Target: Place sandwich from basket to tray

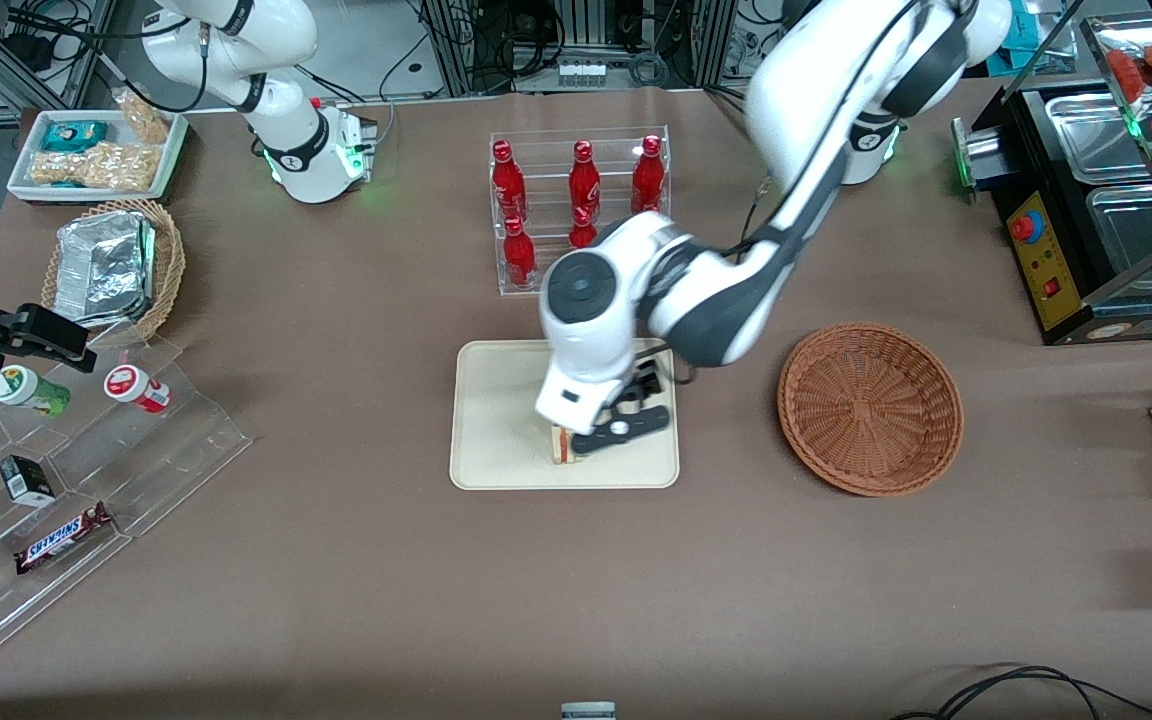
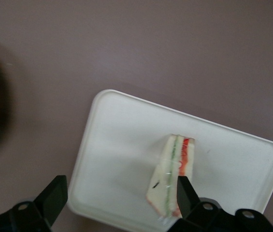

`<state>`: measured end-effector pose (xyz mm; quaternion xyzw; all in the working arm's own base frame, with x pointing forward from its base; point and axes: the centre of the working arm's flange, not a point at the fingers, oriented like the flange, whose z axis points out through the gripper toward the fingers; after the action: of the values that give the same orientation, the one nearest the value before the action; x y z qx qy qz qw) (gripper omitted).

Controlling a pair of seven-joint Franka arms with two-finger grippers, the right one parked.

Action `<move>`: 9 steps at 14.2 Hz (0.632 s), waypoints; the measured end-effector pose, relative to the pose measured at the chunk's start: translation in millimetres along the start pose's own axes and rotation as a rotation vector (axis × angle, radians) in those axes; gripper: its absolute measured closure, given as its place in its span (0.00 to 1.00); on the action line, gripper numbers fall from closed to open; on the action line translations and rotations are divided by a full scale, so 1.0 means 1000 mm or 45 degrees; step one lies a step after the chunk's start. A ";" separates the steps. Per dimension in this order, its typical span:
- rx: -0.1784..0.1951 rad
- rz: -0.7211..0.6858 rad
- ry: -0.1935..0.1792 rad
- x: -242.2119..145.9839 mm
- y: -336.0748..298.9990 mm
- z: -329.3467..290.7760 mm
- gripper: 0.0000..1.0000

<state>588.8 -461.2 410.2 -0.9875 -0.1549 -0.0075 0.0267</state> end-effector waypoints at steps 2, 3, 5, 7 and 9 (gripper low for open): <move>-0.006 0.017 -0.079 0.026 -0.048 -0.048 0.00; 0.007 0.020 -0.107 0.043 -0.078 -0.067 0.00; 0.038 0.018 -0.145 0.081 -0.150 -0.092 0.00; 0.064 0.032 -0.181 0.110 -0.221 -0.106 0.00; 0.099 0.068 -0.255 0.128 -0.287 -0.114 0.00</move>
<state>622.3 -155.8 541.6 -0.9853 -0.1306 0.0979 0.0497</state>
